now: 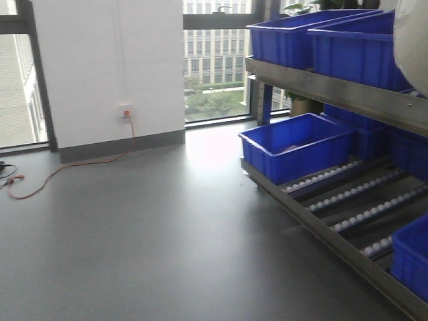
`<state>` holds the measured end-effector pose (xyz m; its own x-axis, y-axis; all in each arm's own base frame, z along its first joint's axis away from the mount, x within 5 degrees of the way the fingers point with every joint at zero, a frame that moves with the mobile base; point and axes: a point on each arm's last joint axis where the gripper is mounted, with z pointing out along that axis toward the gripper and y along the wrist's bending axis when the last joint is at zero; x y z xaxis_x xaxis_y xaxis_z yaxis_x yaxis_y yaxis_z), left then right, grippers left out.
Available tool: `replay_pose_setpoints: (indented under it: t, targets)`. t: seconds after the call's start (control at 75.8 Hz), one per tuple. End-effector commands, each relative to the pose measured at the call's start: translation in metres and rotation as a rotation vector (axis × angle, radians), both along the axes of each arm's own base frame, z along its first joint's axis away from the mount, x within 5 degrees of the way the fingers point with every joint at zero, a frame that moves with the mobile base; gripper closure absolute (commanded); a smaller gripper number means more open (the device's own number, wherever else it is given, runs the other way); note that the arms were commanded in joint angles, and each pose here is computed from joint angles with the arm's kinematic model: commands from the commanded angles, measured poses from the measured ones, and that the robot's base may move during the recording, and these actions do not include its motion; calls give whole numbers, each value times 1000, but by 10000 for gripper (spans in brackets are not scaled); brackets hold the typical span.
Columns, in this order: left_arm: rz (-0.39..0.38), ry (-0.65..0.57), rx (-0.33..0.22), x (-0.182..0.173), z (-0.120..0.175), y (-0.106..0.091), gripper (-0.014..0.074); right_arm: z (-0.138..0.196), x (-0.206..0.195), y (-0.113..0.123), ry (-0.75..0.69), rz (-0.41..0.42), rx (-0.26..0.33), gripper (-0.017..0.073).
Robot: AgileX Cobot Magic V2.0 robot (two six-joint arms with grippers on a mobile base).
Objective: Move white bin to right shelf second layer
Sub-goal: 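Approach the roller shelf, bringing the held bin toward its second layer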
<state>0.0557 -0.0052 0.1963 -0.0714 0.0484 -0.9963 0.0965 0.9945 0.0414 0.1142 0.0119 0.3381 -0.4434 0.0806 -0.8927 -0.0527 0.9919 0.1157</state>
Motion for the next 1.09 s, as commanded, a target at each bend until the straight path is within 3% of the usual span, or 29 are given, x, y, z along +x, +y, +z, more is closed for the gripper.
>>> replay_pose_setpoints:
  t: [0.0, 1.081]
  targets:
    - [-4, -62, -9, 1, -4, 0, 509, 18, 3, -1, -123, -8, 8, 511]
    - [-4, -62, -9, 1, -4, 0, 509, 18, 3, -1, -123, -7, 8, 511]
